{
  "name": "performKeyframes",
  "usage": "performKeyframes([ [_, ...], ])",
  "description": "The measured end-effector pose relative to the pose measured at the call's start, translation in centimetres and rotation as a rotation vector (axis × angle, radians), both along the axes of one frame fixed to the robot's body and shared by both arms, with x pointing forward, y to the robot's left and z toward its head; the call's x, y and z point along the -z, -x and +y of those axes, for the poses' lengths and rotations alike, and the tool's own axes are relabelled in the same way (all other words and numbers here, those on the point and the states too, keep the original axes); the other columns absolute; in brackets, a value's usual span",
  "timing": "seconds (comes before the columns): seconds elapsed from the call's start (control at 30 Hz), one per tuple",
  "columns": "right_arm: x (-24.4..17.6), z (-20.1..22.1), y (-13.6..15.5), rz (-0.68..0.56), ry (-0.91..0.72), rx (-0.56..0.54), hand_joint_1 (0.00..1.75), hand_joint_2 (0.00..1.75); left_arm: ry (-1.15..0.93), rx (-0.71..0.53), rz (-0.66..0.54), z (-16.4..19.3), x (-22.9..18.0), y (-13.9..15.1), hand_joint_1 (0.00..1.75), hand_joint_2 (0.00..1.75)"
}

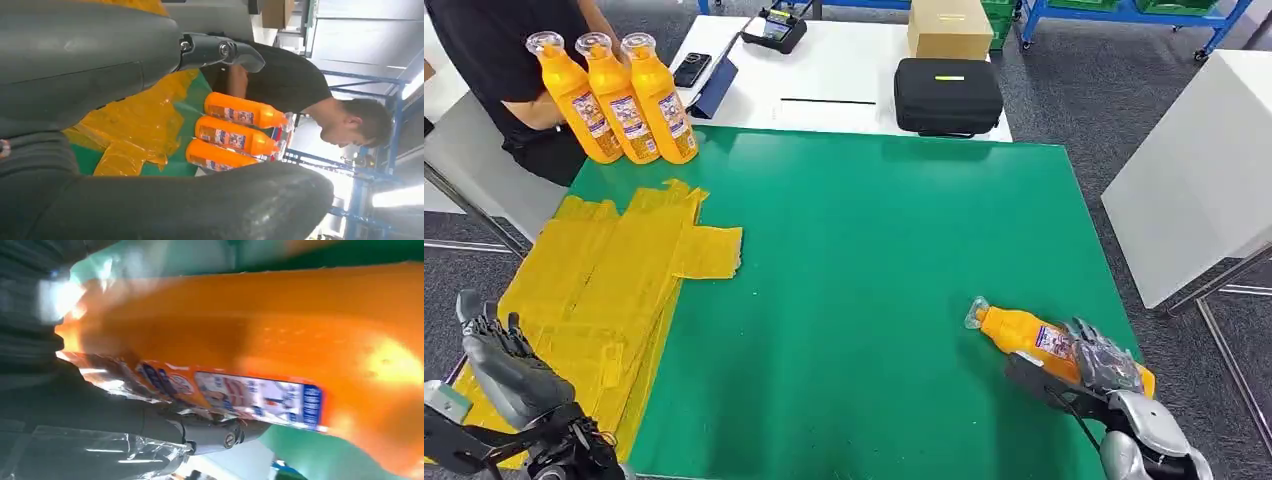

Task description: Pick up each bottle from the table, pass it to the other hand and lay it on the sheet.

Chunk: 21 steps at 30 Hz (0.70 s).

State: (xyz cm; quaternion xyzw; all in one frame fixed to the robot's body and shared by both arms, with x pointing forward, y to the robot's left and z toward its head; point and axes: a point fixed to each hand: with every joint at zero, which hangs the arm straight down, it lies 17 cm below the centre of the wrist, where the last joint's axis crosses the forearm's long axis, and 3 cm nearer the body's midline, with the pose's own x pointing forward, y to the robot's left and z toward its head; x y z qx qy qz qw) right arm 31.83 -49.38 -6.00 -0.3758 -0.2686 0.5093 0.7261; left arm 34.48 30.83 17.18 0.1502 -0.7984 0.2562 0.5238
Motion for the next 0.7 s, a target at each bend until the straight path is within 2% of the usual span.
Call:
performKeyframes([
  [0.2,0.4,-0.1,1.1,0.03,-0.009,0.032,0.0,1.75,0.003,0.002,0.001,0.0,-0.1,-0.1,0.0,0.0],
  [0.7,0.8,0.7,1.8,0.028,-0.054,0.072,0.0,1.75,0.002,0.007,-0.011,-0.1,-0.5,-0.5,0.0,0.0],
])
